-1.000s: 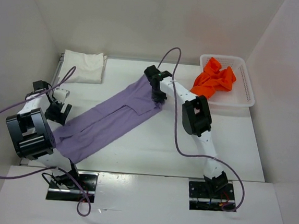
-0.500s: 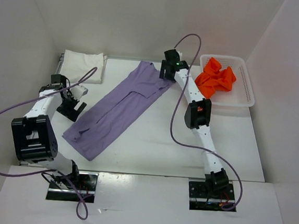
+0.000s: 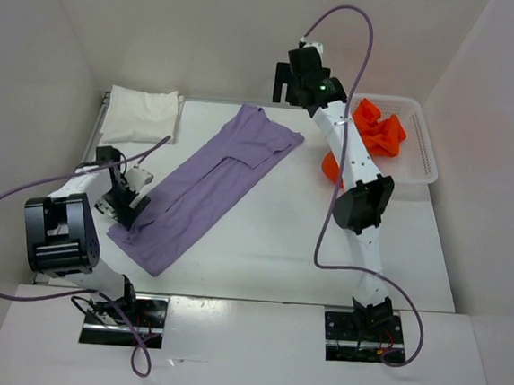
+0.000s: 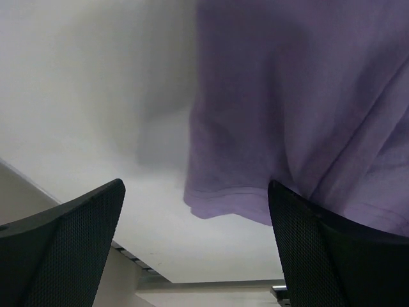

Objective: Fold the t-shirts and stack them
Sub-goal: Rotate the tshirt 90 degrees

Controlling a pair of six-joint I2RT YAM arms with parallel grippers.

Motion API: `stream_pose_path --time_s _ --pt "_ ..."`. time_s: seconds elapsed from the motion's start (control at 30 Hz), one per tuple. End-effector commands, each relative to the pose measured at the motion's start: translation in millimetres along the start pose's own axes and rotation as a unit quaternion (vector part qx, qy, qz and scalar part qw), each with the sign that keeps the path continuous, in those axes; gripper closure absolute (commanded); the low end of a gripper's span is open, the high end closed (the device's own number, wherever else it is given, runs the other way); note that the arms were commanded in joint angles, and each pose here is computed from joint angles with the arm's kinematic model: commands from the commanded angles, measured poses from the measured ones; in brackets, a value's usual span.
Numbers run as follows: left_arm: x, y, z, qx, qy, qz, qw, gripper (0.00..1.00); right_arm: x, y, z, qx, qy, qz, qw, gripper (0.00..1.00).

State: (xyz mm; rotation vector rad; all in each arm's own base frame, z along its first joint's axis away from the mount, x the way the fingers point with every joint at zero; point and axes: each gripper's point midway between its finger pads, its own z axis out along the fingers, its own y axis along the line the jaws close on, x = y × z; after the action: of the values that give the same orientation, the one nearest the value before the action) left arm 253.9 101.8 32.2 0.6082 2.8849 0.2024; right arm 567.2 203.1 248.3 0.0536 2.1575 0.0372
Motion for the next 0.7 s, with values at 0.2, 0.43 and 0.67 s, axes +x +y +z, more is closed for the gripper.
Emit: stream_pose_path --time_s 0.2,0.43,0.67 --pt "13.7 -13.6 8.9 0.01 -0.009 0.035 0.999 0.05 -26.4 -80.8 -158.6 0.061 -0.12 -0.054 0.989 0.01" --pt "5.3 -33.6 13.2 0.064 -0.016 0.046 0.997 0.43 26.7 -19.7 -63.9 -0.001 -0.007 -0.033 0.999 0.01" --pt "-11.1 -98.9 1.4 0.121 -0.032 0.244 0.962 0.88 13.7 -12.5 -60.0 -0.015 -0.006 -0.017 1.0 0.01"
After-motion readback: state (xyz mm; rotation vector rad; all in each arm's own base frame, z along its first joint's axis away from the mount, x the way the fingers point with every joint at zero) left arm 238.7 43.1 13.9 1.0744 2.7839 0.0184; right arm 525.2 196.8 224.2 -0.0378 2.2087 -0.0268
